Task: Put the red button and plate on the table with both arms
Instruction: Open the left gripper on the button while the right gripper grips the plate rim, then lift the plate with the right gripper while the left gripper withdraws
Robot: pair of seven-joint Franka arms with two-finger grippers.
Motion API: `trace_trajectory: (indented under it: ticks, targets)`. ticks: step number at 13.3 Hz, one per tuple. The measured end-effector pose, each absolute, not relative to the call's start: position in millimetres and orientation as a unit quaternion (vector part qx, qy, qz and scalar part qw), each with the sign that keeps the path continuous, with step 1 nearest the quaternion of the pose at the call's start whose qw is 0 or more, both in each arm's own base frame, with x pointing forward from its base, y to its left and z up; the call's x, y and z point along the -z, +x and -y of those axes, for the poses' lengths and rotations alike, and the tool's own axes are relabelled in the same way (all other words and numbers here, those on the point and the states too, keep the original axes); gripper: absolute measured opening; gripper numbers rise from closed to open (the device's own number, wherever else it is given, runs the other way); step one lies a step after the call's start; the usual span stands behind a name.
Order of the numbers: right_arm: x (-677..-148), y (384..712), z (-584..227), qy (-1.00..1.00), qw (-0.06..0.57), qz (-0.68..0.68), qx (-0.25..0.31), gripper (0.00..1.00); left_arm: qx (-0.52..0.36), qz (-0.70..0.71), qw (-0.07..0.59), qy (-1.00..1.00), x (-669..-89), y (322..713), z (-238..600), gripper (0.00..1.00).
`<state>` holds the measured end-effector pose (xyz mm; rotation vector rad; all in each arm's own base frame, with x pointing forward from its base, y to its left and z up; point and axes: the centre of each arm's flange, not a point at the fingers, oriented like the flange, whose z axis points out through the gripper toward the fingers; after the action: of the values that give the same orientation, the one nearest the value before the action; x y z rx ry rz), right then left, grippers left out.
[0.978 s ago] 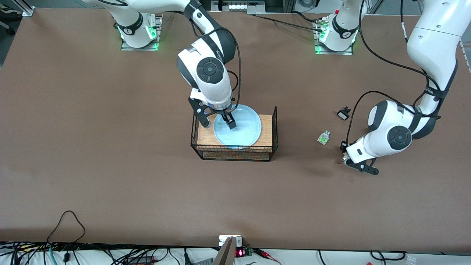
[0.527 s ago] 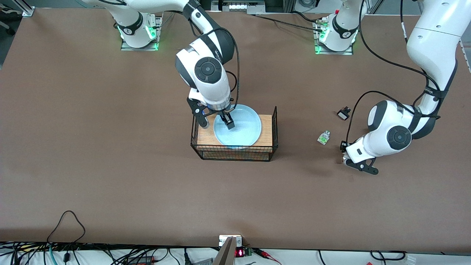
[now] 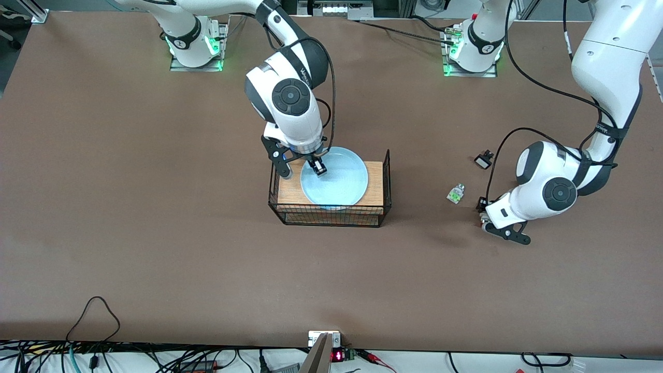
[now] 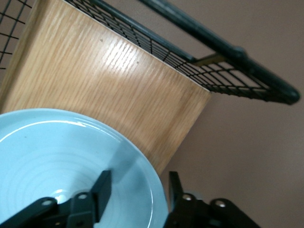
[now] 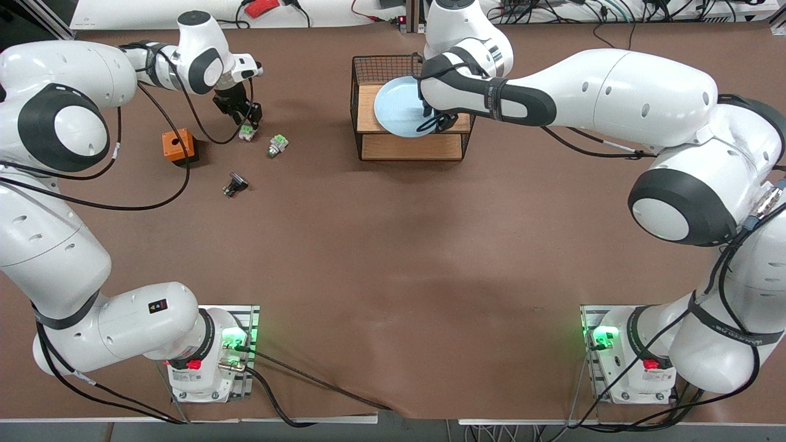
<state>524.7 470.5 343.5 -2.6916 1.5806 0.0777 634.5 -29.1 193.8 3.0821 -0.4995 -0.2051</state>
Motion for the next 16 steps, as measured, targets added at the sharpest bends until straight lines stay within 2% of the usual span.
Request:
trace_trajectory:
  ticks: [1, 2, 3, 4, 6, 7, 8, 9, 11, 16]
  targets:
    - [-343, 525, -470, -0.862, 0.01, -0.506, -0.025, 0.44, 0.065, 0.16, 0.006, 0.985, -194, 635, 30, 0.76]
    - [-343, 525, -470, -0.862, 0.009, -0.506, -0.025, 0.43, 0.064, 0.16, 0.006, 0.985, -196, 635, 31, 0.87]
    - [-344, 524, -470, -0.862, 0.009, -0.506, -0.025, 0.36, 0.062, 0.158, 0.006, 0.986, -200, 636, 33, 0.96]
    - [-345, 524, -470, -0.862, 0.01, -0.506, -0.025, 0.36, 0.059, 0.155, 0.003, 0.986, -210, 639, 36, 1.0]
    - [-348, 524, -470, -0.862, 0.012, -0.506, -0.024, 0.2, 0.06, 0.144, -0.006, 0.988, -249, 645, 51, 1.0]
    - [-348, 523, -471, -0.863, 0.012, -0.505, -0.024, 0.19, 0.068, 0.135, -0.013, 0.988, -275, 647, 62, 1.0]
    - [-349, 521, -473, -0.865, 0.012, -0.501, -0.025, 0.11, 0.077, 0.129, -0.019, 0.988, -301, 648, 74, 1.0]
    - [-351, 517, -476, -0.87, 0.012, -0.493, -0.027, 0.08, 0.084, 0.124, -0.025, 0.988, -326, 649, 85, 1.0]
    - [-352, 511, -479, -0.878, 0.012, -0.477, -0.028, 0.04, 0.092, 0.12, -0.03, 0.988, -372, 653, 99, 1.0]
    - [-373, 509, -477, -0.882, 0.024, -0.47, -0.024, 0.04, 0.09, 0.119, -0.032, 0.988, -458, 655, 109, 1.0]
